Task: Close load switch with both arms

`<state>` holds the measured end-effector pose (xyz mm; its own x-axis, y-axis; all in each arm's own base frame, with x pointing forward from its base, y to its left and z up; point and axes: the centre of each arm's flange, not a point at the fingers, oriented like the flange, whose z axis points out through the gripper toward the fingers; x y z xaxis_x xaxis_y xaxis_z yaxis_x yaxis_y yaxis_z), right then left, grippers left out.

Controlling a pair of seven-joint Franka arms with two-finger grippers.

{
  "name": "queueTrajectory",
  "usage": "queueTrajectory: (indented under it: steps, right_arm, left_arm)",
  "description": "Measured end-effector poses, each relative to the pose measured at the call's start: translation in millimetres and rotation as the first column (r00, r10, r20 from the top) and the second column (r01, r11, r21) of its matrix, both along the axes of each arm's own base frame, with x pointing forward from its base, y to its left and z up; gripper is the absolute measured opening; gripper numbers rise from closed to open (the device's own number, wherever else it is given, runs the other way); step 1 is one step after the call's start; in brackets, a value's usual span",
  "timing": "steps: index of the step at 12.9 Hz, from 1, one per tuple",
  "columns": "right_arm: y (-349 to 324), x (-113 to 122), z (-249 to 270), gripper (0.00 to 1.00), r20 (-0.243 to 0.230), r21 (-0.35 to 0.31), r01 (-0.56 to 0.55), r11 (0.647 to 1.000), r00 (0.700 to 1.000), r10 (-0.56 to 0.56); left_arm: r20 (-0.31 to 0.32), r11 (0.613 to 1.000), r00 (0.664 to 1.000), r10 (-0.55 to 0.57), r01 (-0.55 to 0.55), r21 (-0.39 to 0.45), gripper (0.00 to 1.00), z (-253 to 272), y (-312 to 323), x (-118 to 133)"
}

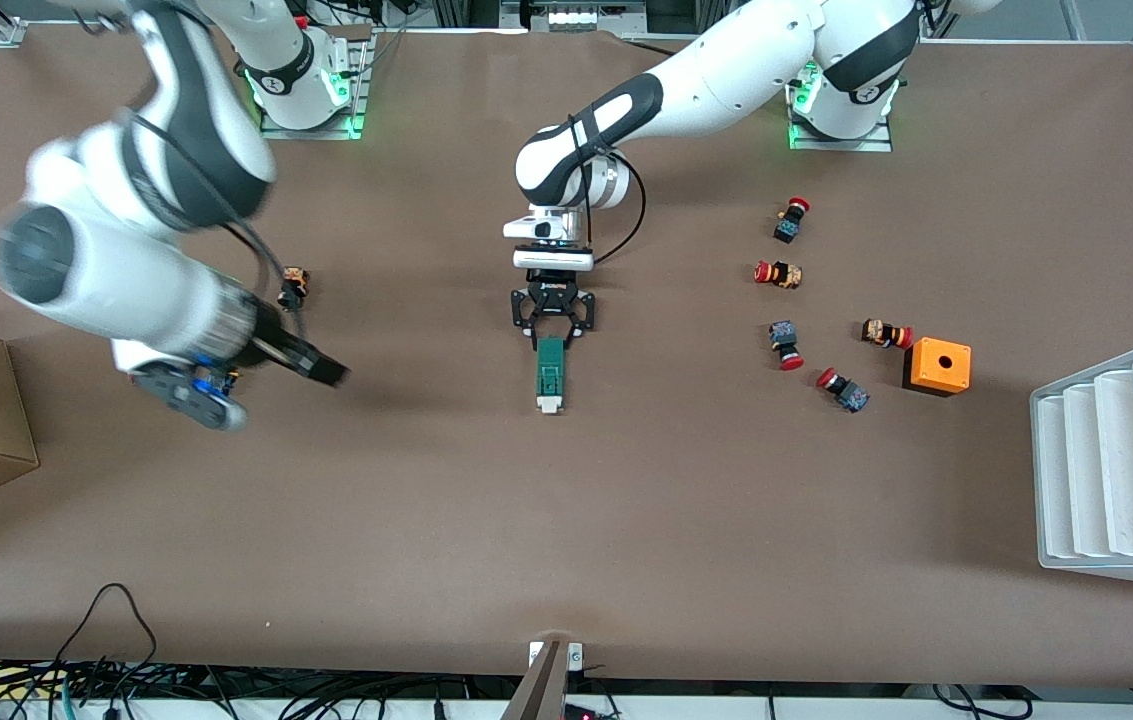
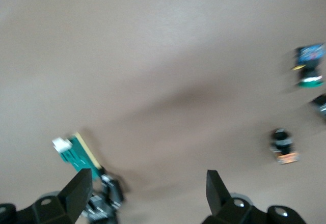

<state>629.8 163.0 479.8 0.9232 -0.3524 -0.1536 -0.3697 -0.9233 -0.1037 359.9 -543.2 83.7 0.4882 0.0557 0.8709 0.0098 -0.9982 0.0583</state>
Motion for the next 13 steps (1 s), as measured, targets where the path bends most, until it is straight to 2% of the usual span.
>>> queueTrajectory:
  steps: [2, 4, 6, 7, 10, 13]
  right_arm:
    - [-47.3, -23.9, 26.6, 0.99, 0.015, -0.003, -0.146, 0.989, 0.989, 0.146]
    - [-87.5, -44.7, 41.4, 0.99, 0.033, -0.032, -0.256, 0.966, 0.966, 0.257]
    - [-114.2, -56.4, 48.0, 0.99, 0.033, -0.066, -0.335, 0.94, 0.941, 0.338]
    - [-122.9, -57.6, 49.4, 0.99, 0.029, -0.084, -0.36, 0.929, 0.931, 0.363]
    - [-130.4, -56.5, 48.5, 0.99, 0.024, -0.103, -0.392, 0.914, 0.918, 0.396]
    - [-131.2, -52.5, 54.4, 1.0, 0.039, -0.127, -0.395, 0.91, 0.914, 0.403]
  left_arm:
    - [-0.008, 1.0, 1.0, 0.005, -0.005, -0.018, 0.58, -1.6, 1.1, 6.3]
    - [-0.028, 0.999, 1.0, -0.008, 0.007, -0.039, 0.74, 0.4, -0.1, 12.6]
    - [-0.054, 0.998, 0.998, -0.021, 0.018, -0.064, 0.96, 6.1, 0.1, 18.8]
    - [-0.064, 0.997, 0.998, -0.027, 0.022, -0.077, 1.0, 11.5, 1.1, 22.9]
    - [-0.092, 0.994, 0.995, -0.034, 0.023, -0.111, 1.0, 35.8, 6.7, 30.0]
    - [-0.2, 0.987, 0.98, -0.012, -0.021, -0.161, 1.0, 79.7, 13.1, 31.3]
